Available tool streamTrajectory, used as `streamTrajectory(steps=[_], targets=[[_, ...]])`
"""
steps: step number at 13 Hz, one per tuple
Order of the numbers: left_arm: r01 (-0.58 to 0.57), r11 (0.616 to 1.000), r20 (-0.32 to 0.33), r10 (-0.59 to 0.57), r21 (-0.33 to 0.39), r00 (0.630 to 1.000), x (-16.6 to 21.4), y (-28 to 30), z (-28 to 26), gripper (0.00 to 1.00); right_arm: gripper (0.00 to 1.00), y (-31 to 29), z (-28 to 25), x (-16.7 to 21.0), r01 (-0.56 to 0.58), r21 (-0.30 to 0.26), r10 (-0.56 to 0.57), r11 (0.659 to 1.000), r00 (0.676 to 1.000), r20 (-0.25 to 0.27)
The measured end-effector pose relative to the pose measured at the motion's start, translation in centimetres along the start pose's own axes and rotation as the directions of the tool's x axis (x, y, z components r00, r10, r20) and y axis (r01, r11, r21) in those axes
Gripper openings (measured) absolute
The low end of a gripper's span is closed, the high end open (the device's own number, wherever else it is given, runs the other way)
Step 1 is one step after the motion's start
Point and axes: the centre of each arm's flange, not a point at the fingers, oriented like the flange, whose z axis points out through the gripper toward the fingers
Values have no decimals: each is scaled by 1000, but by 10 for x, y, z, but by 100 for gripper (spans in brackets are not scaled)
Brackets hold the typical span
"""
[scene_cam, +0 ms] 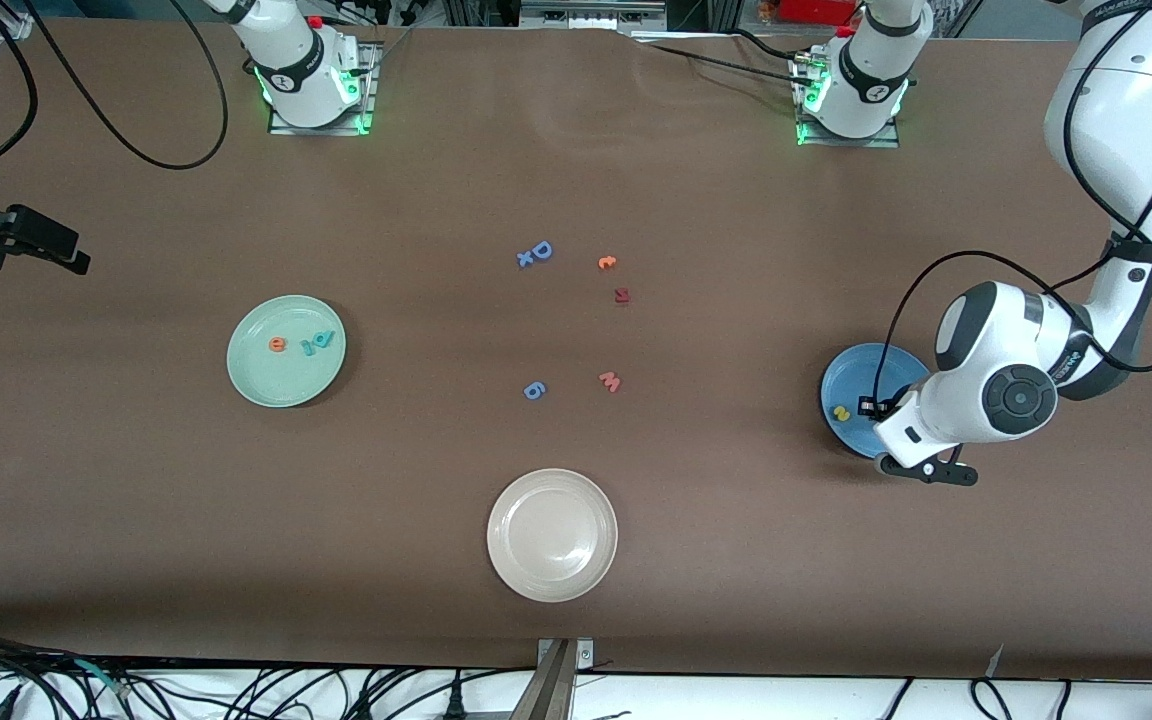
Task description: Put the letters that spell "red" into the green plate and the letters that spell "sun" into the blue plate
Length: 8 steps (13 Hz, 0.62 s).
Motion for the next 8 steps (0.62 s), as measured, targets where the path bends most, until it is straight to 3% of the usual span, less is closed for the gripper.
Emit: streamTrajectory(steps=[5, 6, 8], targets=[[38, 999, -5, -38, -2, 999, -3, -35, -11, 95, 100, -8, 20, -6, 20, -4, -20, 1000, 999, -43], [46, 999, 7, -46, 8, 999, -6, -41, -21, 100, 100, -8, 19, -5, 19, -5, -19, 1000, 999, -50], [39, 999, 43, -40, 33, 998, -15, -51, -48, 100, 100, -8, 16, -5, 20, -5, -20, 1000, 998, -51]])
